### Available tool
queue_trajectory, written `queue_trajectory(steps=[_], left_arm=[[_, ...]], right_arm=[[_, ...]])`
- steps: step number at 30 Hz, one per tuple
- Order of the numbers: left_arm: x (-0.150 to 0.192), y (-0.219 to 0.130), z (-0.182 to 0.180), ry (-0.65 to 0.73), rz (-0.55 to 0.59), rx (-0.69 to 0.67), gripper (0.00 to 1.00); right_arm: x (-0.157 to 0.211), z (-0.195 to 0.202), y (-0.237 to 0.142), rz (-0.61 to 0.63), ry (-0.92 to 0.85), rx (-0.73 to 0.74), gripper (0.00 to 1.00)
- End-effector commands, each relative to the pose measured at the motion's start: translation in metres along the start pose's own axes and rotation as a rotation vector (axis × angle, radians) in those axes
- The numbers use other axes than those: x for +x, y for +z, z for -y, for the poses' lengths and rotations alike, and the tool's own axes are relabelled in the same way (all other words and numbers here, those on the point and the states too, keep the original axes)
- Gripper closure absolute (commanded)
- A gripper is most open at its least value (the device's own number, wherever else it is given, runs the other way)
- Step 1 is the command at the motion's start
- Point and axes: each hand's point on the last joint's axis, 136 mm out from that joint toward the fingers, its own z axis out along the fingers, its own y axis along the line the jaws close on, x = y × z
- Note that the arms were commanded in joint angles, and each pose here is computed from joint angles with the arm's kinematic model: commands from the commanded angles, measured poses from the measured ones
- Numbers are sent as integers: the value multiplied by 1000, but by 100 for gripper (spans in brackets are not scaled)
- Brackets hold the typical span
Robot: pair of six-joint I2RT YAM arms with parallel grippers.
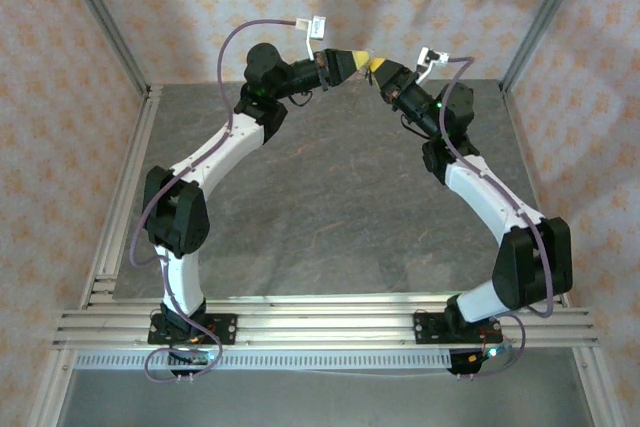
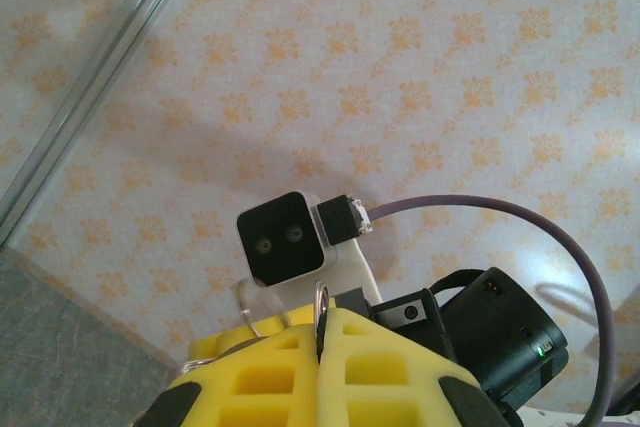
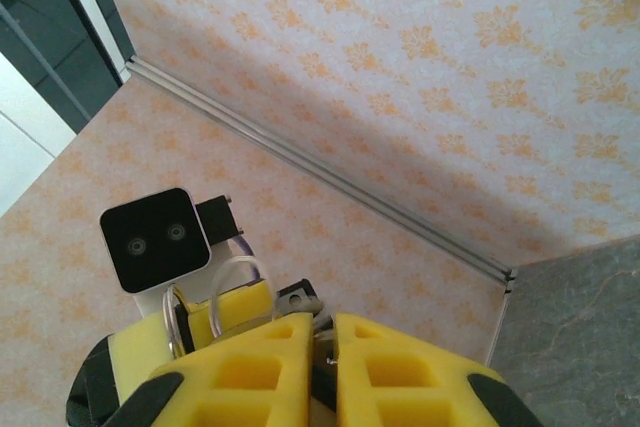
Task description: Put the keys on the keyring
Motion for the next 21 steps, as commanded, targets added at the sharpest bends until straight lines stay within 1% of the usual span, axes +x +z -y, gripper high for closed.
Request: queue_trajectory(steps=[1, 6, 10, 21], left_arm=[[-12, 2, 32, 65, 30, 62, 100], [-11, 3, 31, 63, 30, 62, 100], [-11, 3, 28, 62, 30, 55, 100], [-10, 3, 29, 60, 28, 59, 100]], right_arm=[[9, -25, 10, -34, -31, -88, 93], [20, -20, 13, -69, -22, -81, 94], [19, -14, 2, -49, -50, -27, 93], [-26, -15, -35, 136, -76, 50, 94]])
